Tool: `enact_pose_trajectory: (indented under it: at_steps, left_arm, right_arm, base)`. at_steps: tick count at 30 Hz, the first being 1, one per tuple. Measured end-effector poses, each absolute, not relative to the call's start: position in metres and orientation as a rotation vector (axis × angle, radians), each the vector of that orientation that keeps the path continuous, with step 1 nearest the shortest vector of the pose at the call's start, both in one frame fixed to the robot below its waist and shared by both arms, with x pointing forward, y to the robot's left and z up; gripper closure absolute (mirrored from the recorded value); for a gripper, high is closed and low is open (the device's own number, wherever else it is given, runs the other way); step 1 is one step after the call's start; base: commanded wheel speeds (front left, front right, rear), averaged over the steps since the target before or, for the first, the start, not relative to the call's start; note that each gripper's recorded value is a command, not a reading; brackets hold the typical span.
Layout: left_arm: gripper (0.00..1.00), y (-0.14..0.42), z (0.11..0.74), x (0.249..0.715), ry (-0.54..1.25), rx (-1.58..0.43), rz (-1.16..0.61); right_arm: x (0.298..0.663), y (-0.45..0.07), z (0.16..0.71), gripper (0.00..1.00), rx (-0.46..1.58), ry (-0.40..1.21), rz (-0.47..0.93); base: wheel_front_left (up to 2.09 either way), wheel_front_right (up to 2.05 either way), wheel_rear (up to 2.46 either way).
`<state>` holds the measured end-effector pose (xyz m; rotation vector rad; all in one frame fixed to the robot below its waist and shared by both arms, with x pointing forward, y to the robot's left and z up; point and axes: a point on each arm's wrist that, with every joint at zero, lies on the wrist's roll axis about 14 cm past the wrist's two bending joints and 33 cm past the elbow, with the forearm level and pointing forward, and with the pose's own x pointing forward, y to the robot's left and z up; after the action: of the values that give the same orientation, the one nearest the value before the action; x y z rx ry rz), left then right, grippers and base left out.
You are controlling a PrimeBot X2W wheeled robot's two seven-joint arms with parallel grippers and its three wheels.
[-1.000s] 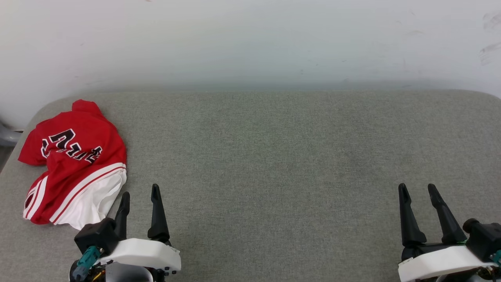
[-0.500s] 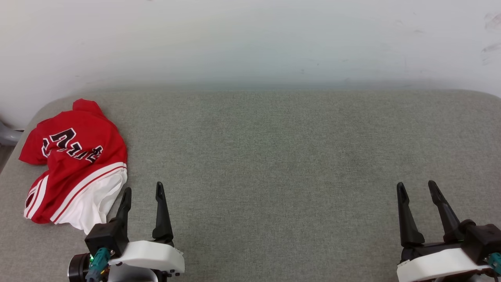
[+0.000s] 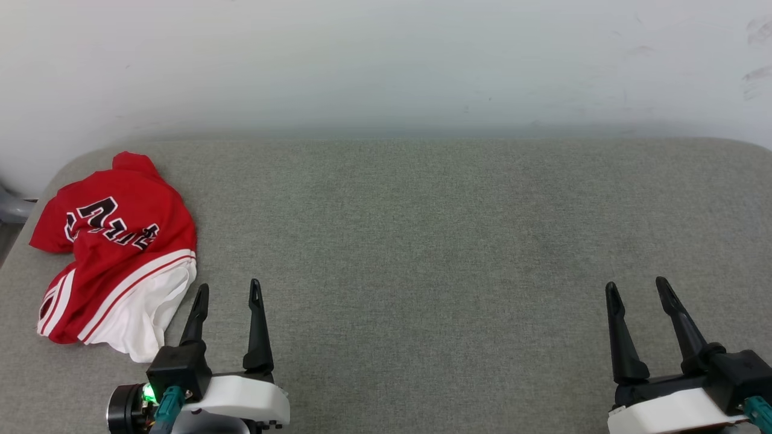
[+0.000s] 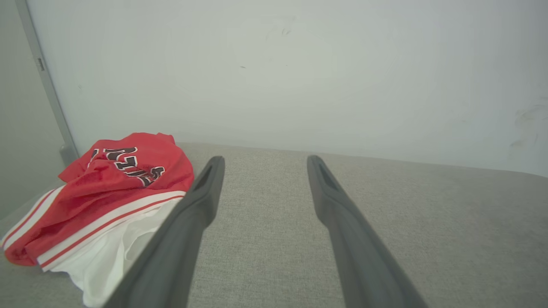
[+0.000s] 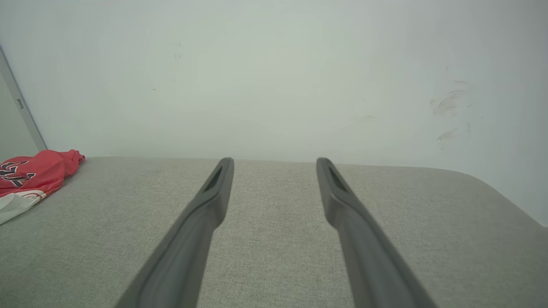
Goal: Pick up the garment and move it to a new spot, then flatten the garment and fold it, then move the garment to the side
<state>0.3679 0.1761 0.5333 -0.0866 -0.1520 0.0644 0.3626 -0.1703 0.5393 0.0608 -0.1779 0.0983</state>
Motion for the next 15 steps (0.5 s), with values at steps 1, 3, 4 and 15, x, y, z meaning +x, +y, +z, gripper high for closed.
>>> enact_pose_trajectory:
  at_steps: [1,3,4,15]
  left_arm:
    - [0.00,0.1757,0.5340,0.3677,-0.156,-0.081,0.062]
    - [0.00,0.1746,0.5348,0.3672,-0.161,-0.071,0.057]
    - [0.00,0.1744,0.5346,0.3667,-0.161,-0.066,0.056]
    - [0.00,0.1736,0.5315,0.3628,-0.159,-0.070,0.040]
  right_arm:
    - [0.3626,-0.1702,0.5397,0.00,0.059,-0.179,0.099]
    - [0.3623,-0.1692,0.5401,0.00,0.055,-0.181,0.102]
    - [0.3622,-0.1690,0.5405,0.00,0.055,-0.184,0.103]
    - [0.3594,-0.1694,0.5375,0.00,0.076,-0.182,0.100]
  base:
    - [0.00,0.00,0.00]
    - [0.00,0.00,0.00]
    - [0.00,0.00,0.00]
    - [0.00,0.00,0.00]
